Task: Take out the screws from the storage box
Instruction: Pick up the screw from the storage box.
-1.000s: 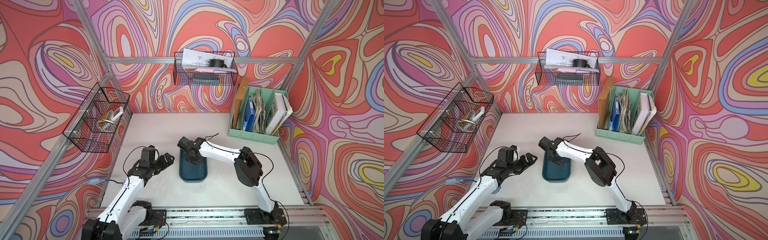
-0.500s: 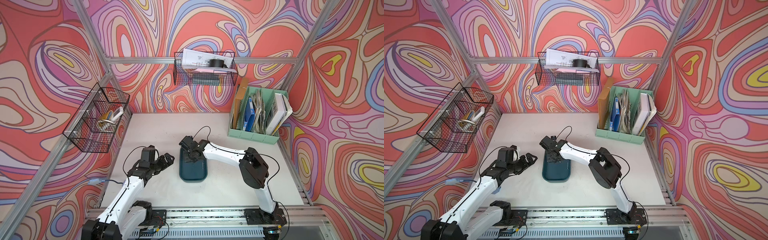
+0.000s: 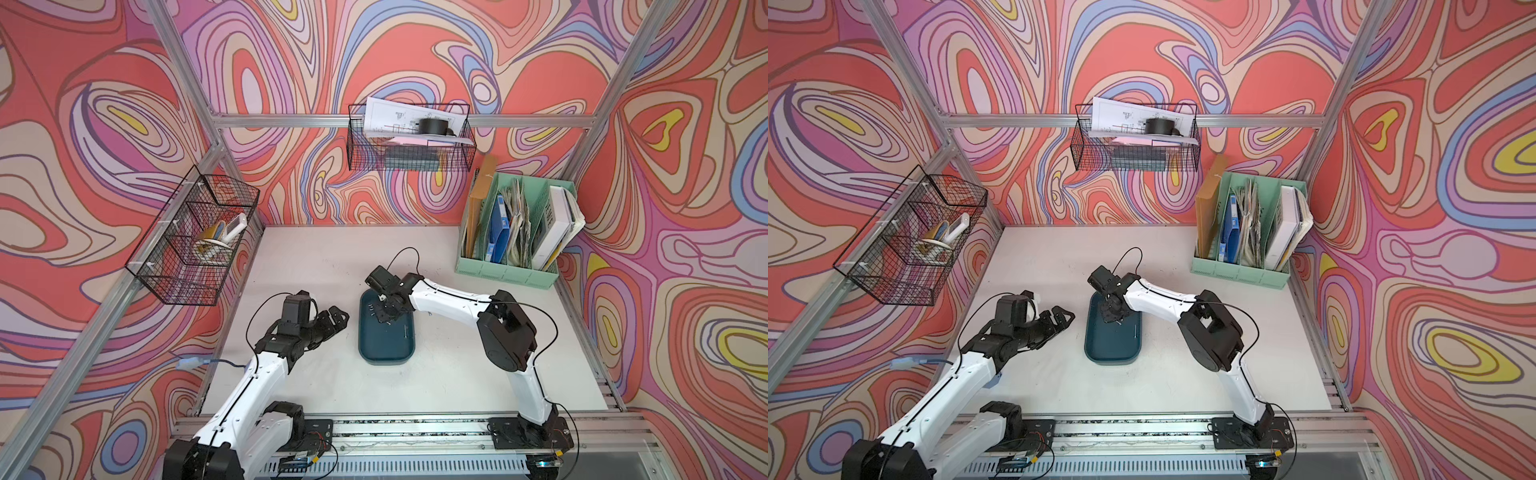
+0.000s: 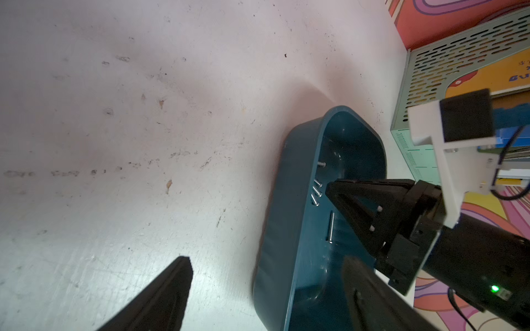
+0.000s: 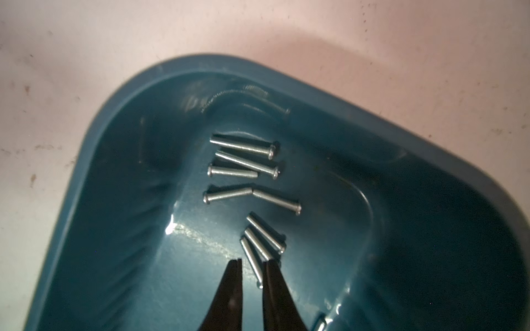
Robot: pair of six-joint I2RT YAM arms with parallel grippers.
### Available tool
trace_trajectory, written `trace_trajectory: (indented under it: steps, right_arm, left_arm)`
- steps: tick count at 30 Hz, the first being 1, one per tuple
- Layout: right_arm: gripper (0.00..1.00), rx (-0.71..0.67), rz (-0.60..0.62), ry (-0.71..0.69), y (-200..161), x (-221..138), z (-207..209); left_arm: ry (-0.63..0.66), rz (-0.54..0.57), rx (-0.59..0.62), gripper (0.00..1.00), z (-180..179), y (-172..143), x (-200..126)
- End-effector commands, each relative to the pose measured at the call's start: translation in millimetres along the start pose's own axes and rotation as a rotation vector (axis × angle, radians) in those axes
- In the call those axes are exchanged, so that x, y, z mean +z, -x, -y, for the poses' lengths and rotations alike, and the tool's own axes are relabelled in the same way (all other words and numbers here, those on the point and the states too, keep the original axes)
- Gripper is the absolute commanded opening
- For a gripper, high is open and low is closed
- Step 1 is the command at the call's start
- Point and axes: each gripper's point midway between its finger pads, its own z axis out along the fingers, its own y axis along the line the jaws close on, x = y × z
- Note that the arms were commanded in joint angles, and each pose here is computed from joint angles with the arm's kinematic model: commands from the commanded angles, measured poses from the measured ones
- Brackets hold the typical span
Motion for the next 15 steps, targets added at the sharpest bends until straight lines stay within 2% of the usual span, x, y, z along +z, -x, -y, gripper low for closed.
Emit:
trace_trajectory:
  steps: [1, 15]
  right_arm:
    - [0.19, -0.030, -0.054, -0.021, -15.2, 12.3, 7.2]
    - [0.22, -0.039, -0.101, -0.047, -26.8, 29.4, 14.2]
  left_arm:
    - [0.009, 0.001, 0.025, 0.88, -3.1, -3.0, -0.2]
    - [0.012, 0.004, 0.024, 0.88, -3.8, -2.5, -0.6]
